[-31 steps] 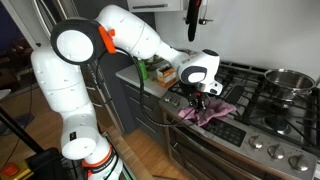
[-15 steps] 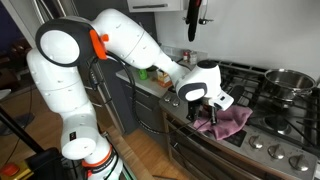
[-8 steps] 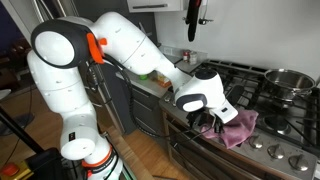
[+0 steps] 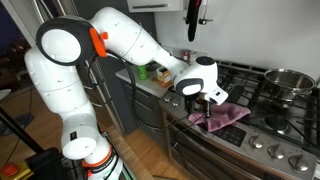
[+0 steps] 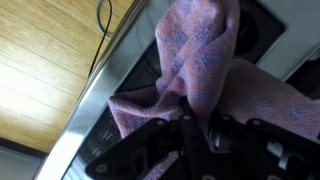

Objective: Use the pink towel to wipe the buttons on the stove

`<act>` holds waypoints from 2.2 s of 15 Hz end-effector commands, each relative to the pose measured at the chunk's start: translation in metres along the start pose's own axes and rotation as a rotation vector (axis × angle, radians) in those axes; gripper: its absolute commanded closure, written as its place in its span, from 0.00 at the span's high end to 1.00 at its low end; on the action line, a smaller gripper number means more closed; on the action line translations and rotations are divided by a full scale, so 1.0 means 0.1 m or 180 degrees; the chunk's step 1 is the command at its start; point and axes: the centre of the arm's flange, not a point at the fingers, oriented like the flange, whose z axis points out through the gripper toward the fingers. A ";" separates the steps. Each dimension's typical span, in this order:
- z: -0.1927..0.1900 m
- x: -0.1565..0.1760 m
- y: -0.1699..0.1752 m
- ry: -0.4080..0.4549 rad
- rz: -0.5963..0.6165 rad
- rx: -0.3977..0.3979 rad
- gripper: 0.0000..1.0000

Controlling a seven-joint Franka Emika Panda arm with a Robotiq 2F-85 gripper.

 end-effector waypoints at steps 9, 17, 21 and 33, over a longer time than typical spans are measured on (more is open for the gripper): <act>0.49 -0.54 -0.73 -0.1224 -0.0667 -0.0299 0.04; 0.47 -0.14 0.06 -0.0934 0.0420 -0.0849 0.04; 0.41 0.09 0.39 -0.0588 0.1061 -0.0818 0.04; 0.43 0.22 0.44 -0.0633 0.1419 -0.0579 0.04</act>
